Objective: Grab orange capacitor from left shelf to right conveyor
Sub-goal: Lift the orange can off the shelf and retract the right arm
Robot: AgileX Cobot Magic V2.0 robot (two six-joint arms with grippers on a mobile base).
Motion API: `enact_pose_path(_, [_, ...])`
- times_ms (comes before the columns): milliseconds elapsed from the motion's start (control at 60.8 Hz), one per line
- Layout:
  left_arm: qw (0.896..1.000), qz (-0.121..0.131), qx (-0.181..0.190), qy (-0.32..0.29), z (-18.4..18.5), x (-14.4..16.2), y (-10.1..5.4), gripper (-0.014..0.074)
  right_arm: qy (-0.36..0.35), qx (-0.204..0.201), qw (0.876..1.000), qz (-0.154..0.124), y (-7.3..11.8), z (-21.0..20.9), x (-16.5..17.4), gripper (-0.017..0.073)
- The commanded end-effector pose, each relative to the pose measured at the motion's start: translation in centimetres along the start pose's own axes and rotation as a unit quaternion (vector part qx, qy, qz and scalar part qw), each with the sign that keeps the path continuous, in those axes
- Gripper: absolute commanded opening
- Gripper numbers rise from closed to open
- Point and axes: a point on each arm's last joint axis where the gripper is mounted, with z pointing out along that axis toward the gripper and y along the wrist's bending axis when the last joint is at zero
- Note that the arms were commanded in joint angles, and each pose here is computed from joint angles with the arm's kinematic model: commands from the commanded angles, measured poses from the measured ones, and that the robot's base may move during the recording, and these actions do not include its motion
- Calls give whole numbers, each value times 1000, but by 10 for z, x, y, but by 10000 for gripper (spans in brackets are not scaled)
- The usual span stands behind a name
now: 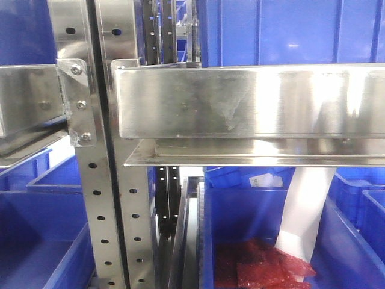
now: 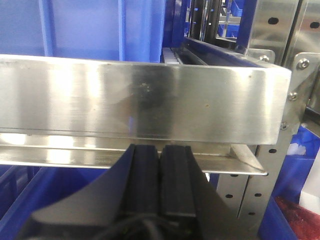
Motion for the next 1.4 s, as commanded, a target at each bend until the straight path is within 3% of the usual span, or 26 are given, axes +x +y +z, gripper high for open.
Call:
enact_pose_path(0, [999,-2,-3,-48,-2,-10,0,-127,-59,6,998,-10,-1,-8,-16,164])
enact_pose_path(1382, [999,-2,-3,-48,-2,-10,0,-127,-62,6,998,-10,-1,-9,-16,164])
